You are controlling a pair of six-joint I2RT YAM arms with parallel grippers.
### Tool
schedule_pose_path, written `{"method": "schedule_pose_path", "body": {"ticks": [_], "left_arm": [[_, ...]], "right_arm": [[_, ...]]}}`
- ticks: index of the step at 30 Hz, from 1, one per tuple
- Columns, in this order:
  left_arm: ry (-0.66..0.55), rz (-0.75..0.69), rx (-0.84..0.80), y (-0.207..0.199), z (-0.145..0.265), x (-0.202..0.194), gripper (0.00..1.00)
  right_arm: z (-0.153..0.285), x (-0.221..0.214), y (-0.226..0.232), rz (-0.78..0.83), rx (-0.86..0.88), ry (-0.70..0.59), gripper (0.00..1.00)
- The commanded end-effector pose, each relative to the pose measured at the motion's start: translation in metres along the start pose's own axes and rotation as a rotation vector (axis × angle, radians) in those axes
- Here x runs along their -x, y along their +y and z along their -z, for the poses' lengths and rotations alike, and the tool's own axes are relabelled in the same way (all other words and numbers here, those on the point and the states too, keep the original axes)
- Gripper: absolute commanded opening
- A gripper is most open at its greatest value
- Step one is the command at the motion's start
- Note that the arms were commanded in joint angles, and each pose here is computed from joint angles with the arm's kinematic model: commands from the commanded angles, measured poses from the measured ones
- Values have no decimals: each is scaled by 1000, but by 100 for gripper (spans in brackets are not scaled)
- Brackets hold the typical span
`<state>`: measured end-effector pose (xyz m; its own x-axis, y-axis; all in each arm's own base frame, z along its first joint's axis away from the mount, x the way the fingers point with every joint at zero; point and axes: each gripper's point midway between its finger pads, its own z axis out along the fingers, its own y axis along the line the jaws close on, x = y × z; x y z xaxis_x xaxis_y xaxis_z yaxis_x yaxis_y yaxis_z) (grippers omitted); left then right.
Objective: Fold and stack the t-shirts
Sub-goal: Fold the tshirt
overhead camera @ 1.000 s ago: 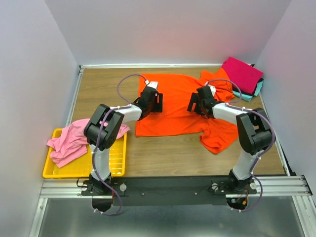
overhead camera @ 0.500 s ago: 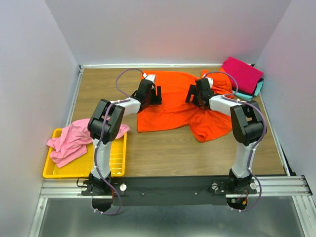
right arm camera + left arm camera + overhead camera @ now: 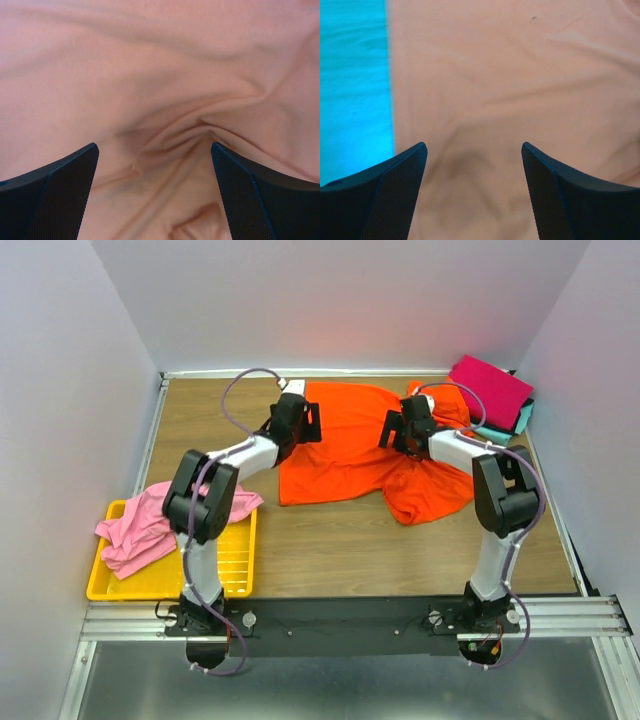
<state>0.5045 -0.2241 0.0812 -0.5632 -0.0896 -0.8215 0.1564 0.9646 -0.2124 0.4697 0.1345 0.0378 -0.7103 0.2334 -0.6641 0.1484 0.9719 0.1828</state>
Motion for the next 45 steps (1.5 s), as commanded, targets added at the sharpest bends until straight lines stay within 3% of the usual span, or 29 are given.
{"method": "schedule_pose_path", "body": {"ticks": [1,6,15,22,33,45], "left_arm": [[-146,50,300,32,62,17,87],[-77,53,405,34,101,-44,91],[23,128,395,40,118,-112,83],[46,139,395,41,113,-123,81],[58,136,349,47,143,-132,79],[114,119,316,44,141,-148,62]], "right_arm": [[28,11,-6,10,4,-20,100],[43,11,-3,-8,48,-21,100],[61,12,-6,-19,59,-48,100],[60,8,-7,-18,57,-44,100],[56,7,-6,-17,62,-35,100],[51,4,-7,-11,56,-22,100]]}}
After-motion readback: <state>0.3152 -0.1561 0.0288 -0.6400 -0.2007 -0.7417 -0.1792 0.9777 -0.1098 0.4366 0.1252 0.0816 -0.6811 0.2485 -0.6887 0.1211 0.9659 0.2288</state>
